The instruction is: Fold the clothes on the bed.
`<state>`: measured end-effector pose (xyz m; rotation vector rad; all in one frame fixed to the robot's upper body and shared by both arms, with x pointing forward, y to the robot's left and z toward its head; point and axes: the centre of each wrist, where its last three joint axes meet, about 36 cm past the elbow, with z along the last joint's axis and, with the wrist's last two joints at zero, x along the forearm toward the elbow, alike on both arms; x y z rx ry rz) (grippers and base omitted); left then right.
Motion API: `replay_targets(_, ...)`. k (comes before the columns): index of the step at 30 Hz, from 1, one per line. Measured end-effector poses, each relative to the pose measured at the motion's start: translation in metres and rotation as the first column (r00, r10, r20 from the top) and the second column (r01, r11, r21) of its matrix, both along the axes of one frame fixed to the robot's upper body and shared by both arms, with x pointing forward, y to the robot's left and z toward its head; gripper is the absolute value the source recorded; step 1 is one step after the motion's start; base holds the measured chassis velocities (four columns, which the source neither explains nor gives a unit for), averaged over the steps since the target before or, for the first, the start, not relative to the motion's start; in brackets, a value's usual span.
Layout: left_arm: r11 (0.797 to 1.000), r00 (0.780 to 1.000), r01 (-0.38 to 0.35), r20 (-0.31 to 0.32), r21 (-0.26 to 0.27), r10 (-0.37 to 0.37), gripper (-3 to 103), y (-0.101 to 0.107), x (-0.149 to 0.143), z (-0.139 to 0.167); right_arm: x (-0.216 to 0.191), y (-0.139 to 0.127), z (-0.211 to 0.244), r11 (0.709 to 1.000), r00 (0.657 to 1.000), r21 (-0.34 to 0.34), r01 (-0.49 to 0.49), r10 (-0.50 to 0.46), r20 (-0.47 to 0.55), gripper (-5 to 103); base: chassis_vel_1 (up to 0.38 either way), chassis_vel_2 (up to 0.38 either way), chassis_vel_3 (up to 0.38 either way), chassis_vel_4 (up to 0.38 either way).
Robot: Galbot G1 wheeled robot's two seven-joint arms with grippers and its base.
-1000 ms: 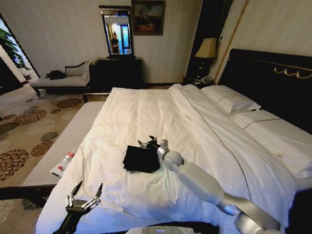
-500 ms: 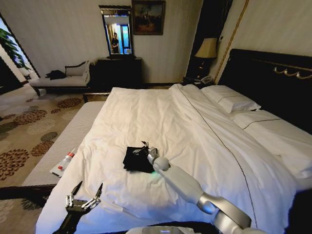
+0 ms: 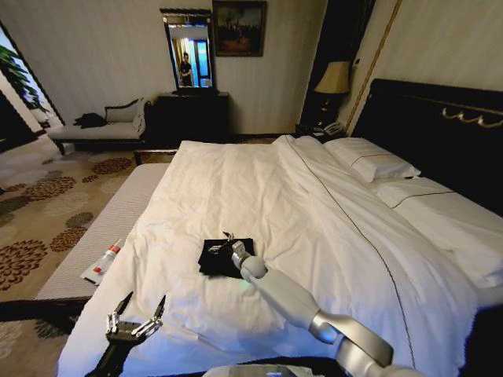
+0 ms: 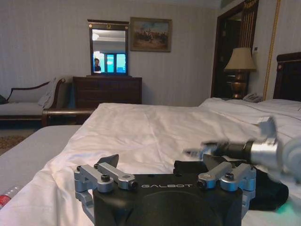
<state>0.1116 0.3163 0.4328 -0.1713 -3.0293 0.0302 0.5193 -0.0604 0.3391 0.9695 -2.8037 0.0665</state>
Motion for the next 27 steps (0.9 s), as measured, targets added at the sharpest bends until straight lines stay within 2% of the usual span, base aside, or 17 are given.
replay_targets(2, 1.0, 1.0, 0.0, 0.0, 0.0, 0.0, 100, 0.0, 0.0, 0.0, -0.002, -0.019, 0.014, 0.999, 1.0, 0.031, 0.028, -0.029, 0.013, 100, 0.0, 0.0, 0.0, 0.0)
replay_targets(3, 1.0, 1.0, 0.0, 0.0, 0.0, 0.0, 100, 0.0, 0.0, 0.0, -0.002, -0.019, 0.014, 0.999, 1.0, 0.031, 0.028, -0.029, 0.013, 100, 0.0, 0.0, 0.0, 0.0)
replay_targets(6, 1.0, 1.0, 0.0, 0.0, 0.0, 0.0, 100, 0.0, 0.0, 0.0, -0.003, -0.068, 0.025, 0.994, 0.995, 0.043, 0.098, -0.099, 0.023, 100, 0.0, 0.0, 0.0, 0.0)
replay_targets(8, 1.0, 1.0, 0.0, 0.0, 0.0, 0.0, 100, 0.0, 0.0, 0.0, -0.002, -0.111, 0.029, 0.989, 0.989, 0.024, 0.146, -0.146, 0.033, 100, 0.0, 0.0, 0.0, 0.0)
replay_targets(9, 1.0, 1.0, 0.0, 0.0, 0.0, 0.0, 100, 0.0, 0.0, 0.0, -0.002, -0.111, 0.029, 0.989, 0.989, 0.024, 0.146, -0.146, 0.033, 100, 0.0, 0.0, 0.0, 0.0)
replay_targets(12, 1.0, 1.0, 0.0, 0.0, 0.0, 0.0, 100, 0.0, 0.0, 0.0, -0.004, -0.181, 0.034, 0.975, 0.973, -0.019, 0.219, -0.217, 0.072, 100, 0.0, 0.0, 0.0, 0.0)
replay_targets(13, 1.0, 1.0, 0.0, 0.0, 0.0, 0.0, 100, 0.0, 0.0, 0.0, -0.004, -0.181, 0.034, 0.975, 0.973, -0.019, 0.219, -0.217, 0.072, 100, 0.0, 0.0, 0.0, 0.0)
replay_targets(16, 1.0, 1.0, 0.0, 0.0, 0.0, 0.0, 100, 0.0, 0.0, 0.0, -0.026, -0.234, 0.041, 0.959, 0.955, -0.021, 0.284, -0.281, 0.096, 100, 0.0, 0.0, 0.0, 0.0)
replay_targets(17, 1.0, 1.0, 0.0, 0.0, 0.0, 0.0, 100, 0.0, 0.0, 0.0, -0.026, -0.234, 0.041, 0.959, 0.955, -0.021, 0.284, -0.281, 0.096, 100, 0.0, 0.0, 0.0, 0.0)
replay_targets(21, 1.0, 1.0, 0.0, 0.0, 0.0, 0.0, 100, 0.0, 0.0, 0.0, -0.061, -0.286, 0.055, 0.913, 0.905, 0.025, 0.407, -0.406, 0.122, 100, 0.0, 0.0, 0.0, 0.0)
replay_targets(22, 1.0, 1.0, 0.0, 0.0, 0.0, 0.0, 100, 0.0, 0.0, 0.0, -0.061, -0.286, 0.055, 0.913, 0.905, 0.025, 0.407, -0.406, 0.122, 100, 0.0, 0.0, 0.0, 0.0)
replay_targets(24, 1.0, 1.0, 0.0, 0.0, 0.0, 0.0, 100, 0.0, 0.0, 0.0, -0.085, -0.314, 0.054, 0.874, 0.867, 0.049, 0.484, -0.486, 0.109, 100, 0.0, 0.0, 0.0, 0.0)
replay_targets(27, 1.0, 1.0, 0.0, 0.0, 0.0, 0.0, 100, 0.0, 0.0, 0.0, -0.12, -0.341, 0.049, 0.83, 0.823, 0.052, 0.555, -0.557, 0.109, 100, 0.0, 0.0, 0.0, 0.0)
